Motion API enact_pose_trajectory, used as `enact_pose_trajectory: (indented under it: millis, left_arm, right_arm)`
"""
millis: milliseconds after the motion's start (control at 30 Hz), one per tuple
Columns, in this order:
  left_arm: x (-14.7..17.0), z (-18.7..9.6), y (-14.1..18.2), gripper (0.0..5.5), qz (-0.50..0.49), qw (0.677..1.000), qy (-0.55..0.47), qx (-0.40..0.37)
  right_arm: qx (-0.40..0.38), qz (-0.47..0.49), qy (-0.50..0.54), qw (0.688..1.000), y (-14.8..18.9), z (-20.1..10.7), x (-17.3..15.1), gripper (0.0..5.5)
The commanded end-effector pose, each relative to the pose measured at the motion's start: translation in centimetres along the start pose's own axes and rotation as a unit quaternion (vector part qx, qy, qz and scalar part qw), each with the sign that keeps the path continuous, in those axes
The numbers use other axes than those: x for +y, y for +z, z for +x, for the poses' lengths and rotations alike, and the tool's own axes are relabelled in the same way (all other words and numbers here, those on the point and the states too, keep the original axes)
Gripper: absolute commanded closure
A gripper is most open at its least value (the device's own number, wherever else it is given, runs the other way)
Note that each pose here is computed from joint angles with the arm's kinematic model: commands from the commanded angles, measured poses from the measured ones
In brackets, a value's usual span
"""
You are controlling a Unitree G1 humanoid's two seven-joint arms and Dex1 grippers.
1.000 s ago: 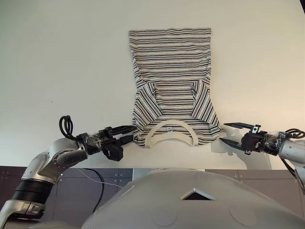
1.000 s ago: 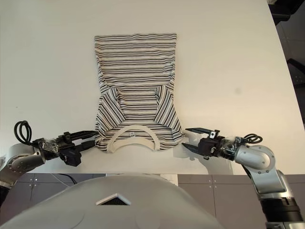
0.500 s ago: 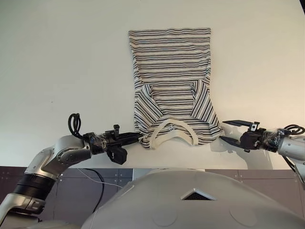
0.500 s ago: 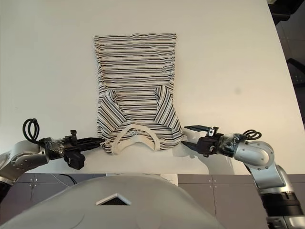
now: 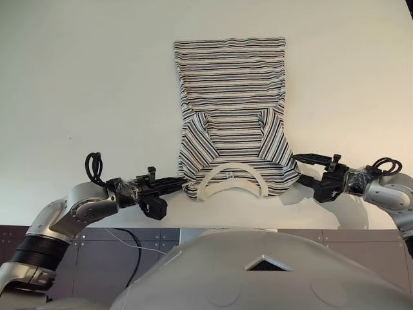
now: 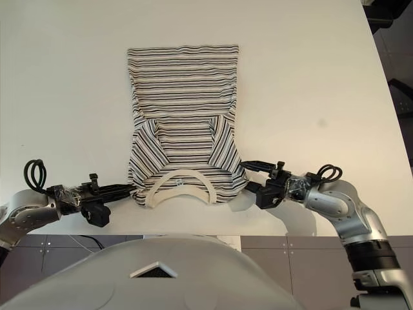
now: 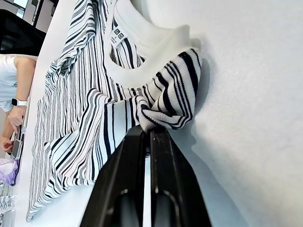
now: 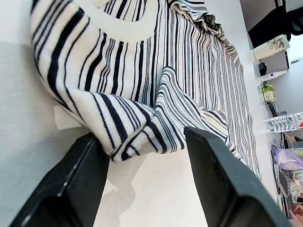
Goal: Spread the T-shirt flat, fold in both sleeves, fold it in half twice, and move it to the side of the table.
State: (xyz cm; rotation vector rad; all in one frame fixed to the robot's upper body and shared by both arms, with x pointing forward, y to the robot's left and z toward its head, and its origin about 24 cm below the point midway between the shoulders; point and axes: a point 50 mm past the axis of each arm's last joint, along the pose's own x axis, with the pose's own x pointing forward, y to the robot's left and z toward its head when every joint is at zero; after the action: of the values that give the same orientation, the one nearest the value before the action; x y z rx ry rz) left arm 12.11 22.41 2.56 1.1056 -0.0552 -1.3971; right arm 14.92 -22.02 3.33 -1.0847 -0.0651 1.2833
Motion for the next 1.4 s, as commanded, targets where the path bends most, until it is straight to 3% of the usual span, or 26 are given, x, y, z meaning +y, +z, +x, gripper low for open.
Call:
enact_pose_trajectory:
  millis: [33, 433, 667, 1067, 1200, 1300, 1400]
  left_arm:
    - [-1.8, -0.3, -0.8, 5.4, -0.035, 0.998, -0.049, 0.03]
    - [-0.1, -0.5, -0.9, 5.4, -0.039, 0.999, -0.019, 0.019]
    - [1.8, -0.6, 0.3, 5.4, -0.094, 0.995, 0.025, -0.011]
    - [1.9, -5.2, 5.6, 5.4, -0.245, 0.969, -0.005, -0.031]
    - [6.3, -5.0, 5.7, 5.4, -0.282, 0.956, 0.057, -0.061]
    - [11.1, -3.5, 3.2, 5.4, -0.272, 0.946, 0.167, -0.061]
    - [13.9, -2.0, 0.2, 5.4, -0.294, 0.927, 0.229, -0.033]
  right_arm:
    - [0.002, -0.003, 0.041, 0.999, -0.1, -0.1, 1.1, 3.24]
    - [0.011, 0.002, 0.044, 0.999, -0.7, -0.5, 0.3, 5.38]
    - [-0.007, 0.035, 0.081, 0.996, 0.8, -1.7, -1.0, 5.38]
    - [-0.033, 0.164, 0.152, 0.974, 6.9, -5.9, -3.2, 5.38]
    - [-0.042, 0.22, 0.093, 0.97, 6.9, -6.3, -7.1, 5.38]
    - [-0.033, 0.223, 0.058, 0.972, 5.0, -5.3, -10.5, 5.38]
    - [-0.041, 0.249, 0.031, 0.967, 2.5, -3.6, -13.5, 5.38]
